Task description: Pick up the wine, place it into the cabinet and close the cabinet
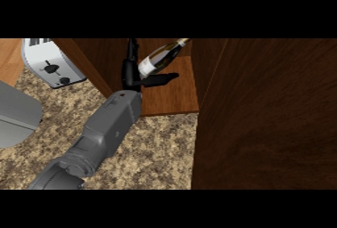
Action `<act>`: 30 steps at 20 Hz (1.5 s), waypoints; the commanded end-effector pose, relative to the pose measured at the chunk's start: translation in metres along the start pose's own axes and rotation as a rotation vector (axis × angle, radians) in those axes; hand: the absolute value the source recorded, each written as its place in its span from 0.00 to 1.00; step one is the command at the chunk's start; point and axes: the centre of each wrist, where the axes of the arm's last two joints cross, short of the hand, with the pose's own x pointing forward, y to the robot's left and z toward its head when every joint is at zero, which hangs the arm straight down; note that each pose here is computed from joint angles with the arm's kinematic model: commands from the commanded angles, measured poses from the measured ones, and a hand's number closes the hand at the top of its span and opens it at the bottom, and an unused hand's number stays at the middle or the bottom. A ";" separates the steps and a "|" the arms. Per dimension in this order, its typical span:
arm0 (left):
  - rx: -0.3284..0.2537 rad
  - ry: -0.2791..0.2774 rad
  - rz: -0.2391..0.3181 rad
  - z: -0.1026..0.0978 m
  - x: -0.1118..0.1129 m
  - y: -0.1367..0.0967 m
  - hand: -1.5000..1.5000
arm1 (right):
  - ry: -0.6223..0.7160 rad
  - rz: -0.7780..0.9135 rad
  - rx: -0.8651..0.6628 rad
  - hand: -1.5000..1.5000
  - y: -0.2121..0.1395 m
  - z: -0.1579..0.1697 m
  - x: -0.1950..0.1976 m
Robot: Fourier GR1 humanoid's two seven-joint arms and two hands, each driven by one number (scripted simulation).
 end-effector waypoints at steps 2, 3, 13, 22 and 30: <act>-0.012 -0.005 0.030 0.004 -0.012 0.020 0.00 | -0.021 -0.010 0.025 0.00 -0.001 0.011 0.009; -0.021 -0.012 0.019 0.005 -0.012 0.019 0.00 | -0.011 -0.013 0.010 0.00 0.000 0.008 0.004; -0.084 0.031 0.097 0.027 -0.030 0.020 0.00 | -0.014 -0.004 0.019 0.00 0.001 0.005 0.010; -0.073 0.030 0.208 0.008 -0.009 0.006 0.00 | 0.006 -0.024 0.015 0.00 0.012 -0.008 0.001; -0.074 0.050 0.217 0.028 -0.023 0.012 0.00 | -0.007 -0.033 0.029 0.00 0.008 0.003 0.013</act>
